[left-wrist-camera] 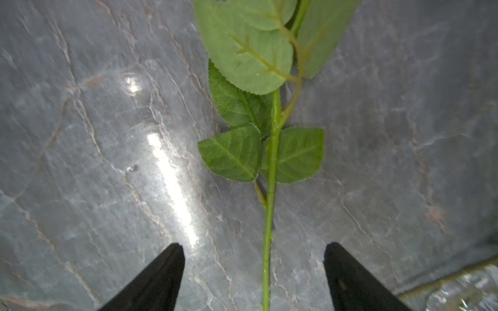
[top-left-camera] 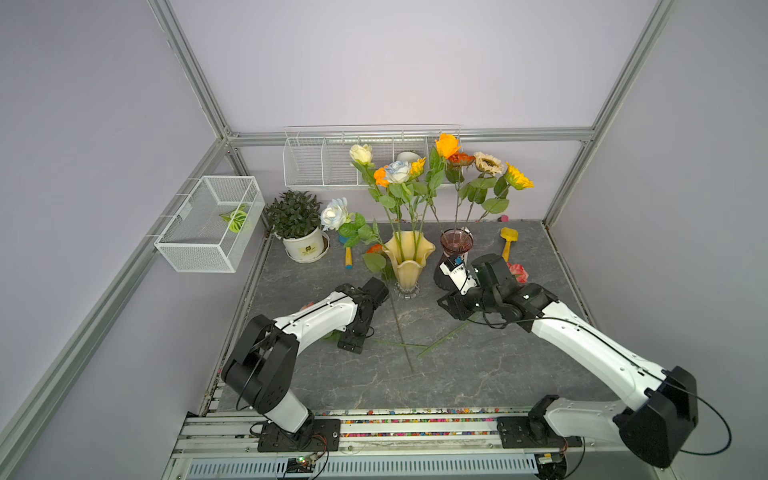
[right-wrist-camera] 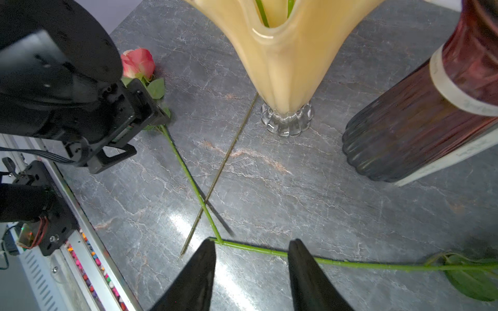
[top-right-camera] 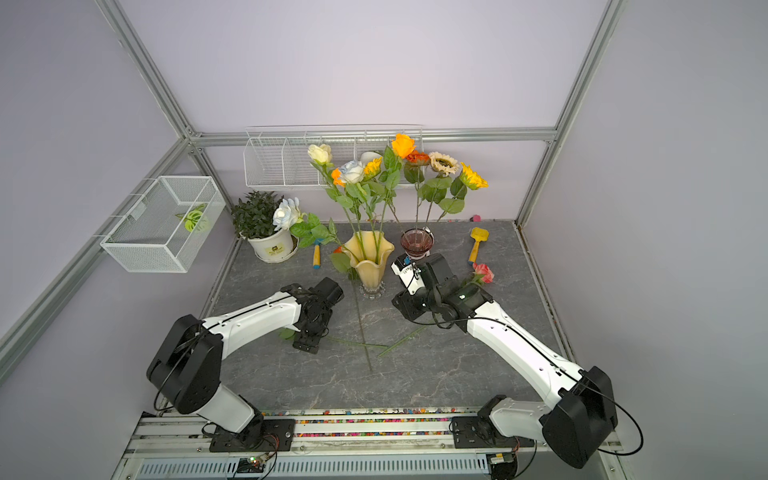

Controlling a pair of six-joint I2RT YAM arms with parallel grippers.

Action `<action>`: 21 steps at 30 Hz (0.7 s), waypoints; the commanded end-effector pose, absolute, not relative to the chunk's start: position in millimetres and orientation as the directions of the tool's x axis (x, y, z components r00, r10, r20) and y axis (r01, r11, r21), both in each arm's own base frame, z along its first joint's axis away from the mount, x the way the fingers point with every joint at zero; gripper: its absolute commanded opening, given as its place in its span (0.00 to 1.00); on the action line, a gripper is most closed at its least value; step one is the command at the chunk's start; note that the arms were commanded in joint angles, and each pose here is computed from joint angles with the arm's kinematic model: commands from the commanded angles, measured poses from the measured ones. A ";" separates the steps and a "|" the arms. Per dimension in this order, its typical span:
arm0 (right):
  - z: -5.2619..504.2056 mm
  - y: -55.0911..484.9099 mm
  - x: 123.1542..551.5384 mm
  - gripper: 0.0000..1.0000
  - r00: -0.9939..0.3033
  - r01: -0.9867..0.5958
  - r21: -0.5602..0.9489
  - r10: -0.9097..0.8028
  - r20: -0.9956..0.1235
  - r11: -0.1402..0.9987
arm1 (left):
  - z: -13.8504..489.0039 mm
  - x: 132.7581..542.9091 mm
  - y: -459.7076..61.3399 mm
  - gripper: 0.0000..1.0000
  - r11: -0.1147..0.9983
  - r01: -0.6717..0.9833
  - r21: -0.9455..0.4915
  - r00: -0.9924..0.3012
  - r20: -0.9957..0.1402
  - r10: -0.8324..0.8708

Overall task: Arrange the flowers in different vases according to their variety
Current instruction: Pick up the flower at the center of the board.

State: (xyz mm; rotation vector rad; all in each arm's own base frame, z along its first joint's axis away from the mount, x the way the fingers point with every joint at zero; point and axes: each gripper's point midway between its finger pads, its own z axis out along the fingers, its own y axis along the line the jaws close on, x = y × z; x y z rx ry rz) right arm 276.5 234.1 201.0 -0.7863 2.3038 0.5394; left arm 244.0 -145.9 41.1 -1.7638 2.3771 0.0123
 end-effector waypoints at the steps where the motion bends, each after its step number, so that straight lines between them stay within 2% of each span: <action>1: 192.2 239.8 271.2 0.47 -0.627 -0.664 0.185 -0.405 -0.666 0.724 | 24.5 245.3 -147.4 0.83 0.283 -0.957 -0.058 -0.274 -0.130 -0.953; 6: 185.8 243.6 263.9 0.44 -0.626 -0.674 0.165 -0.438 -0.645 0.720 | 10.5 251.8 -150.3 0.72 0.279 -0.959 -0.047 -0.271 -0.131 -0.954; 9: 182.9 247.8 256.9 0.42 -0.623 -0.686 0.164 -0.456 -0.635 0.709 | 0.4 252.0 -151.1 0.59 0.279 -0.960 -0.026 -0.274 -0.128 -0.953; 11: 181.2 249.4 251.9 0.42 -0.624 -0.692 0.170 -0.464 -0.629 0.701 | -6.6 250.4 -151.8 0.45 0.280 -0.960 -0.009 -0.277 -0.124 -0.953; 14: 180.7 249.3 246.6 0.41 -0.628 -0.696 0.177 -0.471 -0.619 0.695 | -15.7 246.0 -151.8 0.11 0.282 -0.959 0.013 -0.281 -0.116 -0.953; 16: 180.0 247.4 244.2 0.41 -0.632 -0.696 0.177 -0.475 -0.612 0.696 | -19.4 243.8 -151.5 0.01 0.284 -0.959 0.024 -0.285 -0.114 -0.952; 21: 181.2 244.0 241.3 0.41 -0.632 -0.695 0.173 -0.478 -0.611 0.698 | -21.3 240.8 -150.8 0.00 0.286 -0.957 0.039 -0.289 -0.110 -0.951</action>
